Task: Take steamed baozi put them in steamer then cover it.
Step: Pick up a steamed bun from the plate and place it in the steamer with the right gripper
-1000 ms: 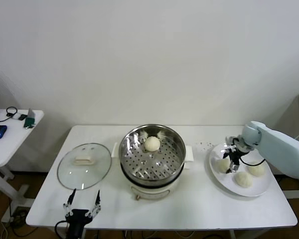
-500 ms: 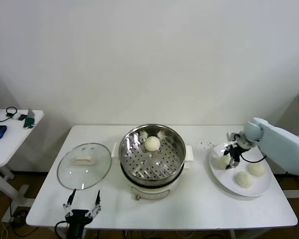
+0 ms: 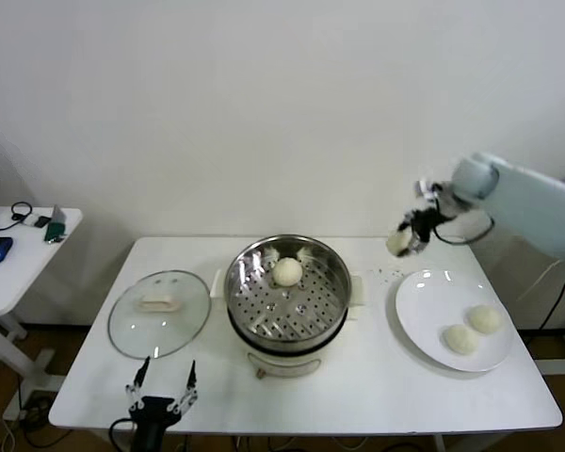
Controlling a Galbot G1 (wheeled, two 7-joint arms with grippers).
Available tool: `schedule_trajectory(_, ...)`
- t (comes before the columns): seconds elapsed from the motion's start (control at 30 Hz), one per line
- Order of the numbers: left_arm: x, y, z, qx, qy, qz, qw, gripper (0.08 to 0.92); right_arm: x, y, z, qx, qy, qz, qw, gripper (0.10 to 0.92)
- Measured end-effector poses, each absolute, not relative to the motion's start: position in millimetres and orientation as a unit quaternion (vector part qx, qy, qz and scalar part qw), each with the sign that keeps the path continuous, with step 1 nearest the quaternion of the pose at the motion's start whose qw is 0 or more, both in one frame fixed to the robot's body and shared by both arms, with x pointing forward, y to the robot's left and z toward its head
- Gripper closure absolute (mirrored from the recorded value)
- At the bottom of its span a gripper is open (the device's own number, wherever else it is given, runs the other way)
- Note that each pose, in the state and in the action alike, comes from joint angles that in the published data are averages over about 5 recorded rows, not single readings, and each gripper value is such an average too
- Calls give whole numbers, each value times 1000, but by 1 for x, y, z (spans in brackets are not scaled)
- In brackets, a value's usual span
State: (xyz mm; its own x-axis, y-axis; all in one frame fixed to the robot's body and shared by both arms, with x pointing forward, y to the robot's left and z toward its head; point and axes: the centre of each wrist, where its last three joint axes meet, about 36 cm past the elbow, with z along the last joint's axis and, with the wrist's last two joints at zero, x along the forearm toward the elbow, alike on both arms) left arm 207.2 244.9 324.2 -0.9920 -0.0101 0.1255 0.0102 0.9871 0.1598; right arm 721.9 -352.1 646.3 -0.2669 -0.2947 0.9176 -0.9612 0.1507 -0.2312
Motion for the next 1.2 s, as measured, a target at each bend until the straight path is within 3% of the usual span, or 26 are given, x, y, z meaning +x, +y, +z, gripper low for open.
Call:
schedule_trajectory(0.2,209,240,326,-4,-995,-76,56,177,727,-294,696,495,-664,443,344,330)
schedule_trajectory(0.4,211,237,328,-11,-996,-78,52,177,724,-224,711,527,-647,441,330,327)
schedule_trajectory(0.83,204,244,325,-23,-994,-91,55,177,700,-95,682,588,-583,449,334,327)
schedule_trajectory(1.2,200,251,325,-20,-994,-93,53,177,683,-37,643,607,-533,474,350,324)
